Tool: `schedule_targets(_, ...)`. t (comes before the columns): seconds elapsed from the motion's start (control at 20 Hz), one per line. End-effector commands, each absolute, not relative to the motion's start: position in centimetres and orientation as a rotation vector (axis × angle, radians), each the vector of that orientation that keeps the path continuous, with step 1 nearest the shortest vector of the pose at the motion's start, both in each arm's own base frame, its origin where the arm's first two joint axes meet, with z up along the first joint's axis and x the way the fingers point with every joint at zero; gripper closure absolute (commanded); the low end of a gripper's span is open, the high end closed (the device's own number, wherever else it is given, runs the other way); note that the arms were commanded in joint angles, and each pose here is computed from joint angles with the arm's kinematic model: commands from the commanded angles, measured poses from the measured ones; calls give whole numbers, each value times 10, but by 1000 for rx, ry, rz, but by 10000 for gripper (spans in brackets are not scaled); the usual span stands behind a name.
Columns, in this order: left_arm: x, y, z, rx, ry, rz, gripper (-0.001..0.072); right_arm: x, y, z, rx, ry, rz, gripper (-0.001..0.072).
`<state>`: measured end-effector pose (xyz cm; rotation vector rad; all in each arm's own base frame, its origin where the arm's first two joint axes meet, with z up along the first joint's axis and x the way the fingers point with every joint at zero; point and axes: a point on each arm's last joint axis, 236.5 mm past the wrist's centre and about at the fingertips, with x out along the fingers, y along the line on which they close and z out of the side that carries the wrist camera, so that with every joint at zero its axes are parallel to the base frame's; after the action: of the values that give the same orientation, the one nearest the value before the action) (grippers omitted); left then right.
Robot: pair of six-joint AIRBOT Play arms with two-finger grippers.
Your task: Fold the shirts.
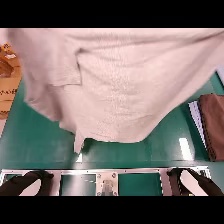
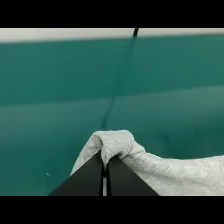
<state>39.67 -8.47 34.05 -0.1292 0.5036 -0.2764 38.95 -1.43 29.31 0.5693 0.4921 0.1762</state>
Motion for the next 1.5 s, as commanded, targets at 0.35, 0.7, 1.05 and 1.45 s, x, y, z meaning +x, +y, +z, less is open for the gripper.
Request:
schedule_targets(0.35, 578, -151, 56, -430, 807, -397, 682, 526, -31, 6, 838, 772, 167, 703)
schedule_targets(0.7, 553, -120, 57, -462, 948, -460, 104, 520, -64, 22, 928, 819, 220, 577)
schedule_targets(1.05, 457, -26, 27, -435, 1358, -445, 104, 406, -80, -7, 912, 1095, 58, 703)
schedule_targets(1.45, 420, 2, -81, -517, 1474, -318, 105, 275, -54, -36, 920, 1207, -196, 702)
